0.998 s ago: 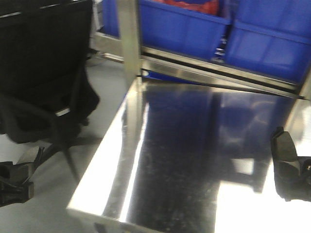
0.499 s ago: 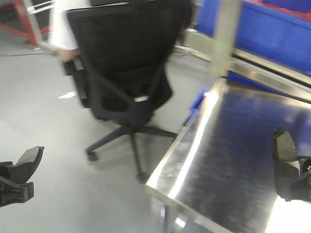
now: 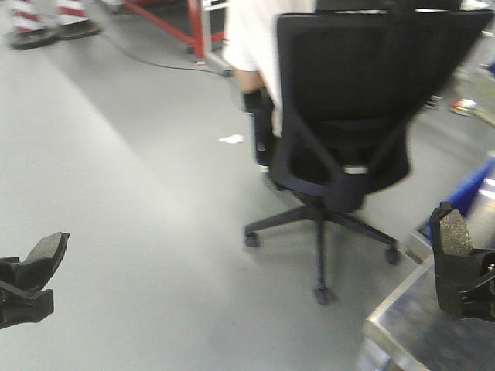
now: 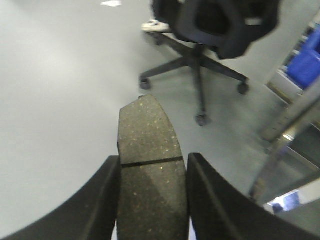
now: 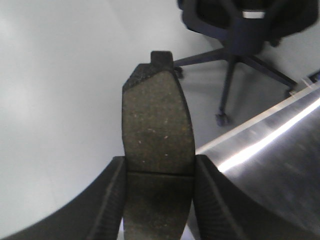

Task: Move and align brake pads A on conveyor
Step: 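Back away from the table and turn the base toward the corridor, then drive forward along the yellow floor line carrying both brake pads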

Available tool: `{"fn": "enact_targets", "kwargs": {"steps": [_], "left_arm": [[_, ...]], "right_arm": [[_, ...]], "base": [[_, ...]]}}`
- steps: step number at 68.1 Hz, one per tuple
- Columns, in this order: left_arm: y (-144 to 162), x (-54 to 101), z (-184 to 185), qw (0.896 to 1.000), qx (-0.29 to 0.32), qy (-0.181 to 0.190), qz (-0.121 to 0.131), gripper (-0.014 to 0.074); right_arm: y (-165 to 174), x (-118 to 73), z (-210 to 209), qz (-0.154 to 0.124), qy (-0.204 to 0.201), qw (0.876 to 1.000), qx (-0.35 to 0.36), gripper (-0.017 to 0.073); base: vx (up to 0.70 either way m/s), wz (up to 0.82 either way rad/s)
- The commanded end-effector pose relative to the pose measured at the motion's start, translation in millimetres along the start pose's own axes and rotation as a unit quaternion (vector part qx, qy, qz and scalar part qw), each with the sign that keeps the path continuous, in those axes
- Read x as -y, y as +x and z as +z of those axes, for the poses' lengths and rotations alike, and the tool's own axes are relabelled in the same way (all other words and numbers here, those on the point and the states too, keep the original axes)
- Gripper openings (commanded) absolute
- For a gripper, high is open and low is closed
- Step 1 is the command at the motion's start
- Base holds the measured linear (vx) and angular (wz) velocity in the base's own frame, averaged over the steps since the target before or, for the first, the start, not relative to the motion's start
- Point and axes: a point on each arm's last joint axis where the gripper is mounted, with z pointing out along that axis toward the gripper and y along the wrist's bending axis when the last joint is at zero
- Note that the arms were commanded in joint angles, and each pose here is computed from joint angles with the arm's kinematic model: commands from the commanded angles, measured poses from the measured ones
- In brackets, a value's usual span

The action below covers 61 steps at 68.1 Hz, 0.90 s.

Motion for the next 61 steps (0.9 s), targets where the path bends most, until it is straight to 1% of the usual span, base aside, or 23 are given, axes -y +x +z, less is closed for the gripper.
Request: {"fn": "enact_targets", "kwargs": {"steps": [1, 44, 61], "left_arm": [[-14.1, 6.4, -6.0, 0.999, 0.048, 0.026, 0.002, 0.0114], [-14.1, 6.4, -6.0, 0.999, 0.048, 0.026, 0.002, 0.0114], [-14.1, 6.4, -6.0, 0.999, 0.048, 0.026, 0.002, 0.0114]], "right_arm": [[-15.1, -2.2, -7.3, -0.004, -0.009, 0.998, 0.057, 0.0025], [-15.1, -2.2, -7.3, -0.004, -0.009, 0.998, 0.057, 0.0025], [-15.1, -2.2, -7.3, -0.004, -0.009, 0.998, 0.057, 0.0025]], "base": [[0.03, 0.59], [0.04, 0.63], [0.08, 0.48]]}}
